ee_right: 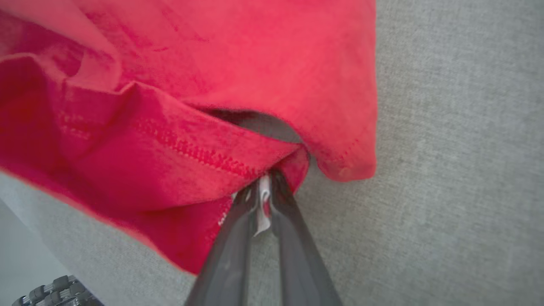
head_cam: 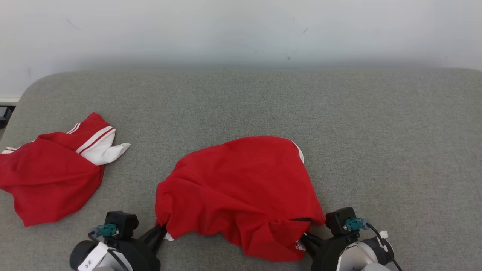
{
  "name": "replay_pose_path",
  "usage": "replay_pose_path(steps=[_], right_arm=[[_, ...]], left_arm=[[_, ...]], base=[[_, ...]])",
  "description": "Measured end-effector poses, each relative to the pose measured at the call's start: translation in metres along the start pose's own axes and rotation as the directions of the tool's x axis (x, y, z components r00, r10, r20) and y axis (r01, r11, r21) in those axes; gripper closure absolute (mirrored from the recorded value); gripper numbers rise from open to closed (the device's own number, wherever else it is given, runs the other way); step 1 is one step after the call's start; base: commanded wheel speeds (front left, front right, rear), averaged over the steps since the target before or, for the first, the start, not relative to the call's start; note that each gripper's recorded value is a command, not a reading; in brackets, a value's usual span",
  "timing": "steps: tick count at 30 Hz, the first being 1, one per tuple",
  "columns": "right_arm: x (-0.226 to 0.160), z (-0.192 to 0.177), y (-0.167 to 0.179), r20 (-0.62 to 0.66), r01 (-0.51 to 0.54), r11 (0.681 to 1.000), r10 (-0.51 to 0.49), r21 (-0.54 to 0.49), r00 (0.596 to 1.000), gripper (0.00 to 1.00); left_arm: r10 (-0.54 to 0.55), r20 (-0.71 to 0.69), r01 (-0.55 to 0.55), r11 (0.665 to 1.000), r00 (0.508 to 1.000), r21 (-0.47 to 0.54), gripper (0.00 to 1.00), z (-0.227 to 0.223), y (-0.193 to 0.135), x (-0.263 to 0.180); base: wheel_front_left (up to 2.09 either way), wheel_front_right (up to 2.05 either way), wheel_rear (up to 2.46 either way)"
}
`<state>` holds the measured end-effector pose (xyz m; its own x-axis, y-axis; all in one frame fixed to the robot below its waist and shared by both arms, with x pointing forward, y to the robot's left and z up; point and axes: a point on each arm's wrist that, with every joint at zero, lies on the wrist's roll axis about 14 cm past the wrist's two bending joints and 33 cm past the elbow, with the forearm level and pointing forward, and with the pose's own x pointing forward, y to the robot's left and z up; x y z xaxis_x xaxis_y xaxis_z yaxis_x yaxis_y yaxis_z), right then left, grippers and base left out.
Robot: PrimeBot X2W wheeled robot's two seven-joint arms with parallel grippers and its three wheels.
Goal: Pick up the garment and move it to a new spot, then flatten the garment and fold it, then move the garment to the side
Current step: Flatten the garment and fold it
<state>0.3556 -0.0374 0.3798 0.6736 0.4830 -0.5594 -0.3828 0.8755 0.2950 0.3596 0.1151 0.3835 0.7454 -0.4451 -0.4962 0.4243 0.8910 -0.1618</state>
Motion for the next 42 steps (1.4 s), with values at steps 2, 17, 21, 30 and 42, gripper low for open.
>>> replay_pose_path(steps=[2, 17, 21, 30, 42], right_arm=[[0.000, 0.001, -0.002, 0.002, 0.006, 1.000, -0.006, 0.001, 1.000, 1.00], [-0.021, 0.047, -0.039, 0.193, 0.057, 0.992, -0.078, 0.113, 0.978, 1.00], [-0.028, 0.043, -0.043, 0.189, 0.067, 0.992, -0.086, 0.106, 0.978, 1.00], [-0.020, 0.038, -0.036, 0.066, 0.020, 1.000, -0.022, 0.021, 0.998, 1.00], [-0.028, 0.325, -0.030, 0.490, -0.057, 0.997, 0.072, -0.046, 0.869, 1.00]], left_arm=[[0.009, -0.006, -0.009, 1.000, 1.000, 0.007, 1.00, -0.002, 0.004, -0.001], [0.038, 0.058, -0.041, 0.998, 0.998, 0.048, 1.00, 0.015, 0.014, -0.010], [0.007, 0.074, -0.011, 0.999, 0.997, 0.053, 1.00, 0.018, 0.002, -0.012], [-0.109, 0.099, 0.104, 0.993, 0.989, 0.059, 1.00, 0.042, -0.015, -0.006], [-0.078, 0.536, 0.044, 0.996, 0.840, 0.077, 1.00, 0.310, 0.044, 0.012]], base=[[0.00, 0.00, 0.00], [0.00, 0.00, 0.00], [0.00, 0.00, 0.00], [0.00, 0.00, 0.00], [0.00, 0.00, 0.00]])
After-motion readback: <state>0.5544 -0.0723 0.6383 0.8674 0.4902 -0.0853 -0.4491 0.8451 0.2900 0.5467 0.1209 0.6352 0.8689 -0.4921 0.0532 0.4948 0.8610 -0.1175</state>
